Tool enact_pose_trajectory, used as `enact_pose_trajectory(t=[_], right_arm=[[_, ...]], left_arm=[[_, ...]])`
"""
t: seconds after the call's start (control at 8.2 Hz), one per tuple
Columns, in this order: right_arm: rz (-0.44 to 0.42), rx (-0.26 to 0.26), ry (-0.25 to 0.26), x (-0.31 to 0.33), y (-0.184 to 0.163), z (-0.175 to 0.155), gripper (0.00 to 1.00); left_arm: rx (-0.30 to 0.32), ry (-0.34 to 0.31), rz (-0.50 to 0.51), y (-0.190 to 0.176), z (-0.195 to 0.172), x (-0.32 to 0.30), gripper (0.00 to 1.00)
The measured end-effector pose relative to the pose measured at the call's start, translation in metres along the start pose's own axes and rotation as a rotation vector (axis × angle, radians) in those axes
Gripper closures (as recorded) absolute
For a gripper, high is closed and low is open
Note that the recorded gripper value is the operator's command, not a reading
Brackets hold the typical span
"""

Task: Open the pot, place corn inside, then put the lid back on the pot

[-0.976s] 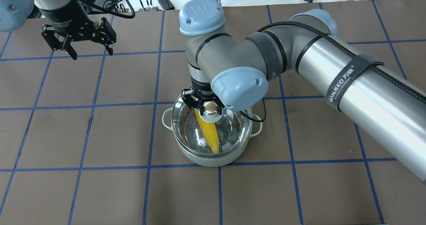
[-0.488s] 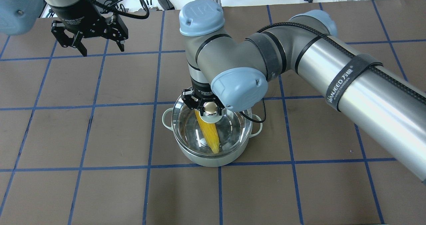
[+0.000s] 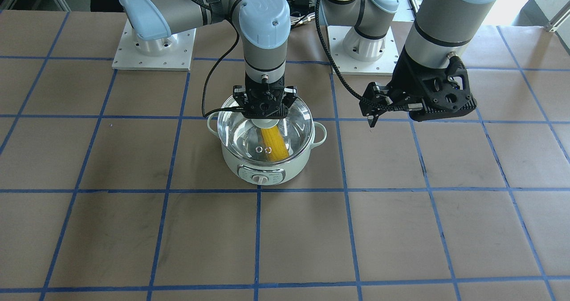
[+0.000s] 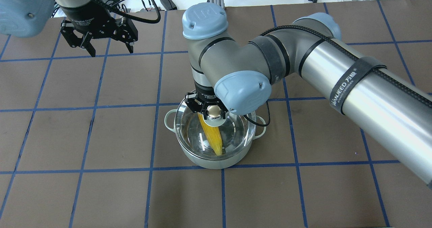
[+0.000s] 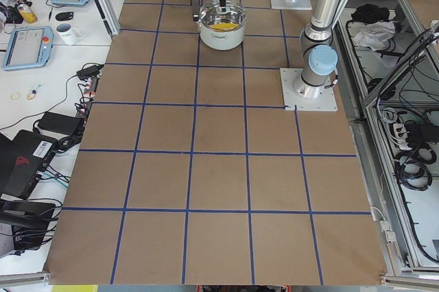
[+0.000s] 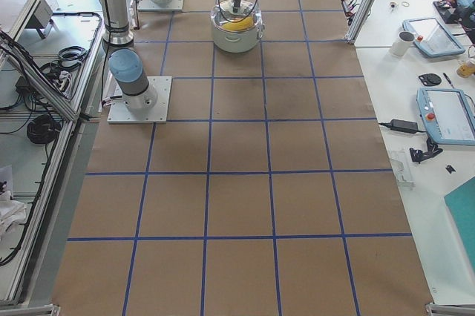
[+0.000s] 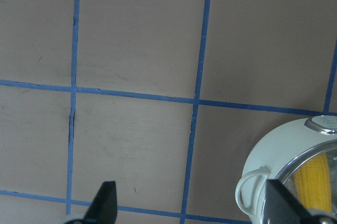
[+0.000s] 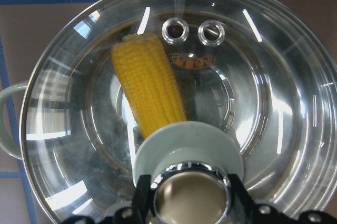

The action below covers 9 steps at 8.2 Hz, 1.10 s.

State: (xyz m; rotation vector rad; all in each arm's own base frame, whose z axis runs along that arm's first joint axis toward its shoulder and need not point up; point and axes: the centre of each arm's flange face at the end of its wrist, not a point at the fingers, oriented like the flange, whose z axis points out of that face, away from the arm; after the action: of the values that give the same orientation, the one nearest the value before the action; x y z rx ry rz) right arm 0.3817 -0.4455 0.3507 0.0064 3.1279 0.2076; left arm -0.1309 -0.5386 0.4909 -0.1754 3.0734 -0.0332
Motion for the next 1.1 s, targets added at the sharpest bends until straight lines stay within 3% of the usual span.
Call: enact_pose_trajectory(t=[1.1], right_arm=[[0.008, -0.010, -0.015, -0.0015, 0.0019, 0.0006, 0.67]], left_arm=[[-0.001, -0.004, 0.004, -0.0036, 0.0074, 0.0014, 0.00]])
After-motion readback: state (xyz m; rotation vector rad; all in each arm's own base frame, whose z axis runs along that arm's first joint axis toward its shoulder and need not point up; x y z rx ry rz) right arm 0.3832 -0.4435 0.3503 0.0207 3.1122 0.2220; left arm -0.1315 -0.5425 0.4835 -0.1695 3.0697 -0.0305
